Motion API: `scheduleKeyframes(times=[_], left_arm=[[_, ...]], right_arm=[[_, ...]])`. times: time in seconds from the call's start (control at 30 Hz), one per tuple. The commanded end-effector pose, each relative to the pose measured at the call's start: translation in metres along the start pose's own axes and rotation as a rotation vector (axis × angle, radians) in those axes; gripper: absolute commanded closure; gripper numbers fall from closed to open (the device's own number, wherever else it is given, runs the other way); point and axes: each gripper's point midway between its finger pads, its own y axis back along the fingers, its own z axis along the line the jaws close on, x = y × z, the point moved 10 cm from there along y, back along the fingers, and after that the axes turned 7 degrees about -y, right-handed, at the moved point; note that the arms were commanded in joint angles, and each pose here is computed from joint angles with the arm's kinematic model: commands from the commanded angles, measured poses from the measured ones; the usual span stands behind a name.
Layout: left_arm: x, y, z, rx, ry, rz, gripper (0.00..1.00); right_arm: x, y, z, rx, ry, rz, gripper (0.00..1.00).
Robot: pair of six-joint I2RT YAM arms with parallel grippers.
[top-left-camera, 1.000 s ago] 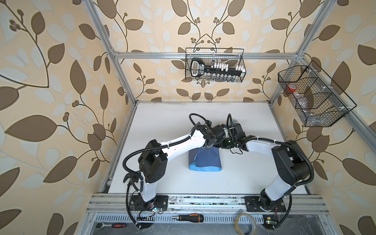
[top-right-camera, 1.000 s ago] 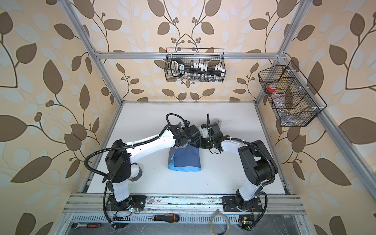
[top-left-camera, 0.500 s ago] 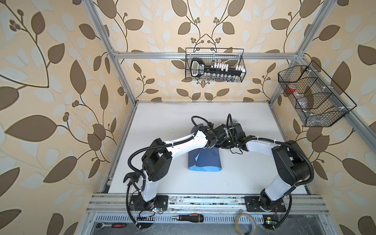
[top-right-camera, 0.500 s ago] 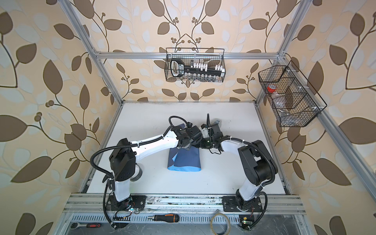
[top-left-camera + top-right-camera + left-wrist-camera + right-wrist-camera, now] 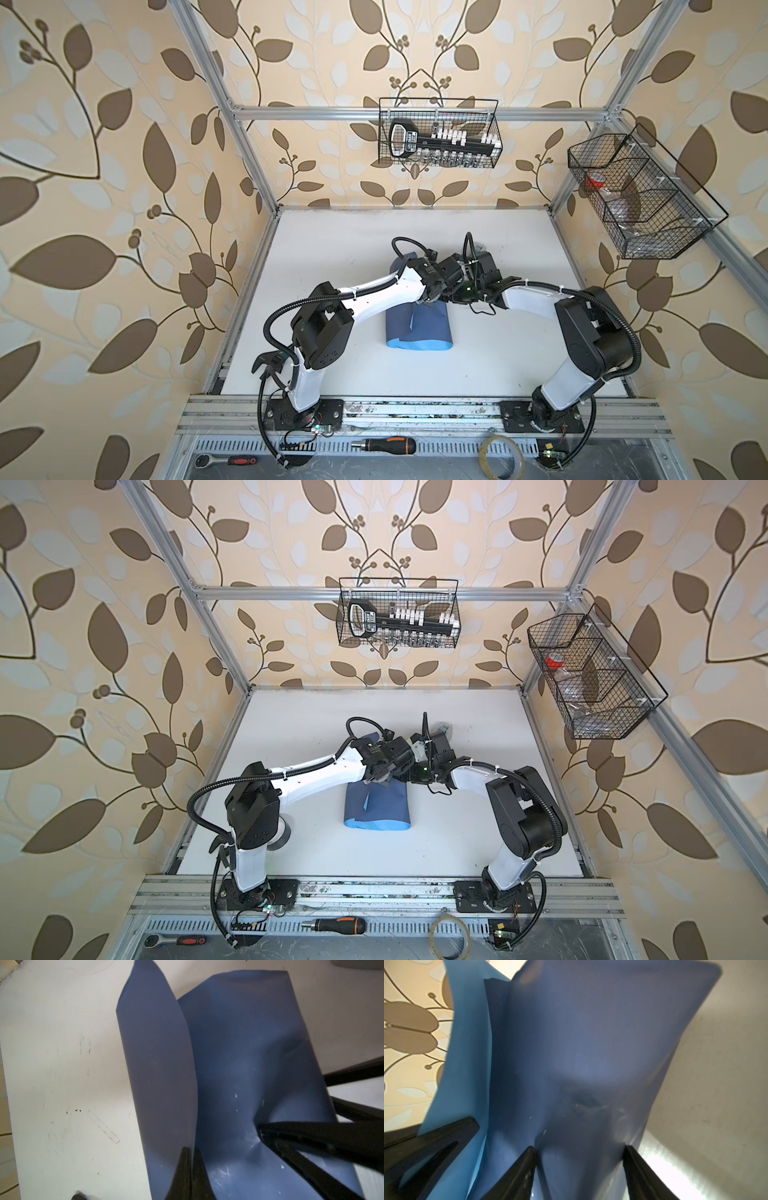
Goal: Wrap the gift box in paper
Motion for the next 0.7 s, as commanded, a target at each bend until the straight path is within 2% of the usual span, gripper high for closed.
scheduleKeyframes(times=[0.0, 0.47, 0.67], left_arm=[[-0.012, 0.020, 0.012, 0.019, 0.053, -0.063, 1.00], [-0.016, 0.006, 0.005, 0.083, 0.063, -0.044, 1.00], [-0.019, 0.005, 0.005, 0.150, 0.096, -0.056, 1.00]], right_arm=[[0.038, -0.017, -0.041, 0.245, -0.087, 0.137, 0.35], [0.039, -0.018, -0.041, 0.245, -0.085, 0.140, 0.35], [0.039, -0.018, -0.041, 0.243, -0.086, 0.140, 0.35]])
